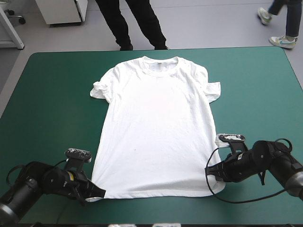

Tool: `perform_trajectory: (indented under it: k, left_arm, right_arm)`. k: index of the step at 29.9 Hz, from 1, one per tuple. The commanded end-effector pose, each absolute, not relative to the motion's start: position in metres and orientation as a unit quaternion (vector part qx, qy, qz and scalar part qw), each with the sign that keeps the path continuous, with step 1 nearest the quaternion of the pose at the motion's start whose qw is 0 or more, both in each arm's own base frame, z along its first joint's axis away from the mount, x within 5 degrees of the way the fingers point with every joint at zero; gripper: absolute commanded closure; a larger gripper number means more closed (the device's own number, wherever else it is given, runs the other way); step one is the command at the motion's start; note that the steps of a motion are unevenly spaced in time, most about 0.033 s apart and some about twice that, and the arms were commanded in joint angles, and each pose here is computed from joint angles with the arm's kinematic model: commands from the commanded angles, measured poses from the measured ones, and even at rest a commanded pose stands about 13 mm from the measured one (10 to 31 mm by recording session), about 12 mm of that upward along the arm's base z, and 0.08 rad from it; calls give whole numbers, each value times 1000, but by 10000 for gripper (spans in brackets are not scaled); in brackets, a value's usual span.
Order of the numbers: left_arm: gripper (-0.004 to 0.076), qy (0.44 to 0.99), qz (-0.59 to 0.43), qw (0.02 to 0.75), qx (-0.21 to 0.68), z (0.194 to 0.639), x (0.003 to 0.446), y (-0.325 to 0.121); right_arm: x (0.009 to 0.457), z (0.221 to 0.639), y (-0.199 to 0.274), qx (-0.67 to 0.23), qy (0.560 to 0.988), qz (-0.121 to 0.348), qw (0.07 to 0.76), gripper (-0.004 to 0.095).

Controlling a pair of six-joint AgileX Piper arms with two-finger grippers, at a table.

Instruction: Fold the cloth

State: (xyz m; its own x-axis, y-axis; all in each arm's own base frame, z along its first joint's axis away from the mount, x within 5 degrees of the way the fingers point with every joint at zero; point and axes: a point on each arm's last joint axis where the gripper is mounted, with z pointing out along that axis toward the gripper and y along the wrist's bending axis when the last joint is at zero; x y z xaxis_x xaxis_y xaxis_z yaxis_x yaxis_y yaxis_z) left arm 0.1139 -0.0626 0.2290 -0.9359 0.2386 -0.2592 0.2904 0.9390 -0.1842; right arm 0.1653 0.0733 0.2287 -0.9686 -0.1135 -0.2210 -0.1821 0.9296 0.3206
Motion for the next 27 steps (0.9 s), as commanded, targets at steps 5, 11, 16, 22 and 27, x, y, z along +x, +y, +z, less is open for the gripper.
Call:
perform_trajectory:
  k: [5,11,16,22,27]
  left_arm:
    - [733,976,-125,137,116,240,94,-56]
    - [618,971,-121,164,128,242,98,-56]
    - [288,968,-129,168,137,247,99,-57]
    - [214,963,-134,209,106,281,107,-58]
    - [222,954,-84,269,98,314,129,-55]
  right_arm:
    - [148,232,71,-72,977,183,83,924]
    - [148,232,71,-72,977,183,82,656]
    - [150,237,73,-45,977,192,81,288]
    - [168,279,71,-60,974,165,143,331]
    - [186,336,69,-74,956,146,244,347]
